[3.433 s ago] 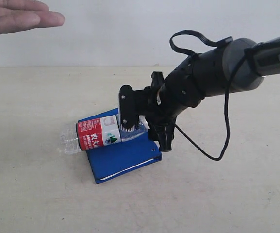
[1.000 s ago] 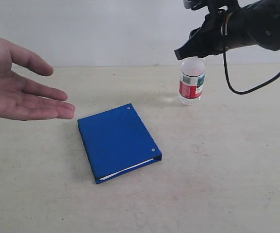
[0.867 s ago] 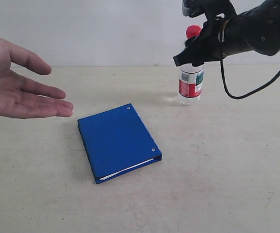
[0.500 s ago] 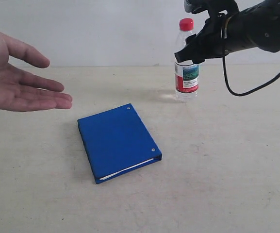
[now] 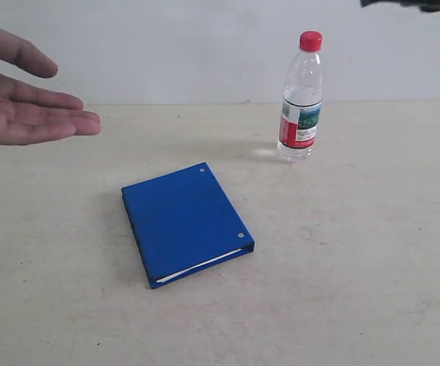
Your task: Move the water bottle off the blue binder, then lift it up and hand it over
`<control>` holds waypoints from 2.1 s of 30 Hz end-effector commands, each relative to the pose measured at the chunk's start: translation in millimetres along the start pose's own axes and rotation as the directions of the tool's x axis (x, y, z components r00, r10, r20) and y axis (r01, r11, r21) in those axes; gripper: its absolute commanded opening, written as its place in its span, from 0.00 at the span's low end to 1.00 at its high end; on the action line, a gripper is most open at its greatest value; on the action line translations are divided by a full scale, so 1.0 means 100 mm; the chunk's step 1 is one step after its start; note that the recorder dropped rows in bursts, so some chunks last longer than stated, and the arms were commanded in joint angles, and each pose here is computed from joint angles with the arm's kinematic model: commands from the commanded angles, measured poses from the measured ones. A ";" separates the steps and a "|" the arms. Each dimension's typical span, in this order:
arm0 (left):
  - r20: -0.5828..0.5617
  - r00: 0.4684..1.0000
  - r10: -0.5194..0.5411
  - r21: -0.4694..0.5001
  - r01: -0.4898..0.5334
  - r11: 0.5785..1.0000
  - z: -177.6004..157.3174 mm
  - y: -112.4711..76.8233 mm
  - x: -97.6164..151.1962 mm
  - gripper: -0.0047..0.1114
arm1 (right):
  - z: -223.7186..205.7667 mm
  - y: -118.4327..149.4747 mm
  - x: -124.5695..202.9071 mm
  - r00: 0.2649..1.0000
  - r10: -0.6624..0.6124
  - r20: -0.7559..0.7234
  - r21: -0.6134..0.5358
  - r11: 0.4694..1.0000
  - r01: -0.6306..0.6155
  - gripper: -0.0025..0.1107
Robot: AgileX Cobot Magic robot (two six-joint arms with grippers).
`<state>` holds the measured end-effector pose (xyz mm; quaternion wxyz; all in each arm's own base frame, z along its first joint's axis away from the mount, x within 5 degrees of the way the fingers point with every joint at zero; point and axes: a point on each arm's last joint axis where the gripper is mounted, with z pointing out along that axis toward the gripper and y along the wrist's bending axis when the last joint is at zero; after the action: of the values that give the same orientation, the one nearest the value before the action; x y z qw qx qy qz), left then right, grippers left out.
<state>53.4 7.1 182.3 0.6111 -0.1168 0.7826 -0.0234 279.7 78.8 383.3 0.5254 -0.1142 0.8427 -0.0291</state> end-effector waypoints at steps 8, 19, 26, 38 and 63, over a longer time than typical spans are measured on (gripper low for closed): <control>0.015 0.992 0.122 -0.028 -0.122 0.992 0.00 0.02 -0.02 0.08 | -1.95 -0.35 0.77 0.834 0.178 0.522 -0.105 0.984 -0.144 0.03; 0.114 0.982 -0.152 0.081 0.143 0.986 -0.01 -0.06 -0.11 0.08 | -1.01 0.14 2.25 0.777 0.629 -0.012 -0.298 0.740 -0.604 0.03; 0.132 0.910 -0.393 0.168 0.370 0.914 -0.02 -0.09 -0.17 0.08 | -0.49 0.42 2.23 0.882 0.435 -0.179 -0.273 0.840 -0.470 0.18; -0.245 0.965 -0.099 0.331 0.179 0.927 0.46 -0.54 -0.77 0.08 | 0.62 1.21 1.14 0.911 0.087 -0.403 -0.374 0.893 -0.250 0.56; -0.792 0.610 -0.022 0.444 0.601 0.664 2.40 -0.83 0.32 0.56 | 1.90 0.70 1.20 0.756 0.100 -0.647 -0.512 0.677 -0.528 0.55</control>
<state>276.2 -53.1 114.8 0.2356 0.0001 0.8609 -0.4509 377.7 134.7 183.6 0.1273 -0.1397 0.9127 0.3622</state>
